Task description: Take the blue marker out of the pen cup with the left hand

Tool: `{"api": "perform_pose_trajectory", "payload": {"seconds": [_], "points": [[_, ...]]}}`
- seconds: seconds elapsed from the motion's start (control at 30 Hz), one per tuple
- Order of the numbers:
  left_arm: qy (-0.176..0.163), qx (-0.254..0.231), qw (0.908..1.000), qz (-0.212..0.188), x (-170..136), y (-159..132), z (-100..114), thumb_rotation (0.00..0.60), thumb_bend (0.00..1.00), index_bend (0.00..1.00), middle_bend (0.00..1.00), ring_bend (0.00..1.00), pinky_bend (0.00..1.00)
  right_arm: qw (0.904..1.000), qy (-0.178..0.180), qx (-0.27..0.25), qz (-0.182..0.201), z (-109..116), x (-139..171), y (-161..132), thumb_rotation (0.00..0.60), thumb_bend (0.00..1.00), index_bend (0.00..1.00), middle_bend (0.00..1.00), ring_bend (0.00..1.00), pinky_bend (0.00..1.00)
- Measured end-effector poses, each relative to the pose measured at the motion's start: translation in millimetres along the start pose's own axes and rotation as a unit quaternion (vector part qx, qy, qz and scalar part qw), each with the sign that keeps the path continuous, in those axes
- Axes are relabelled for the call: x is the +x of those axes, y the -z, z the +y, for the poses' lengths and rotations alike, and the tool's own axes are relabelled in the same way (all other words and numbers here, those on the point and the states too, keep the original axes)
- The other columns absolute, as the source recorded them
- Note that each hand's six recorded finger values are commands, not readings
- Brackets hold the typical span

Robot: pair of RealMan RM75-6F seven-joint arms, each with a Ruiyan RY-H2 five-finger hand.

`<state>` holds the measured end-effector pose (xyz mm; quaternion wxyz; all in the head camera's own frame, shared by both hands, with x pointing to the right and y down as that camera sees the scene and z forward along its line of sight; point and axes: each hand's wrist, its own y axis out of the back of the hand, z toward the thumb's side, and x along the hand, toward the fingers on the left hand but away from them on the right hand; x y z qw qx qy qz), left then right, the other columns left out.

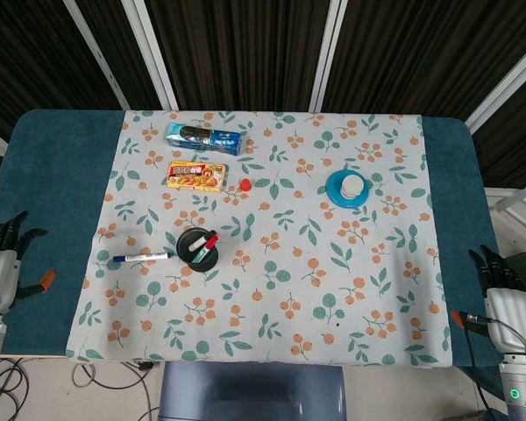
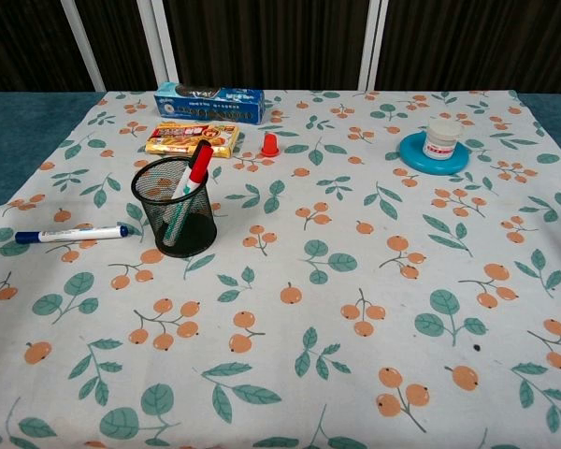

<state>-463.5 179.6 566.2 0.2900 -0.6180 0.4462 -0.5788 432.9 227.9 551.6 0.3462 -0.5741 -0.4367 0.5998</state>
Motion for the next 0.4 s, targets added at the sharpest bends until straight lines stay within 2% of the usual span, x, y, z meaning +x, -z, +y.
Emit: {"api": "perform_pose_trajectory", "payload": {"seconds": [0.13,0.27,0.4], "points": [[0.000,-0.025,0.9997,0.004,-12,17,0,0.600,0.25,0.23,0.00,0.00,0.00,1.0000,0.001,0.000,0.000,0,0,0,0.600,0.12,0.10,0.01,0.06,0.17],[-0.014,-0.017,0.9997,0.013,-16,34,3,0.600,0.25,0.22,0.00,0.00,0.00,1.0000,0.002,0.001,0.000,0,0,0,0.600,0.12,0.10,0.01,0.06,0.17],[-0.036,-0.006,0.9992,0.014,-15,37,5,0.600,0.25,0.22,0.00,0.00,0.00,1.0000,0.002,0.000,0.000,1,0,0,0.600,0.12,0.10,0.01,0.06,0.17]]}}
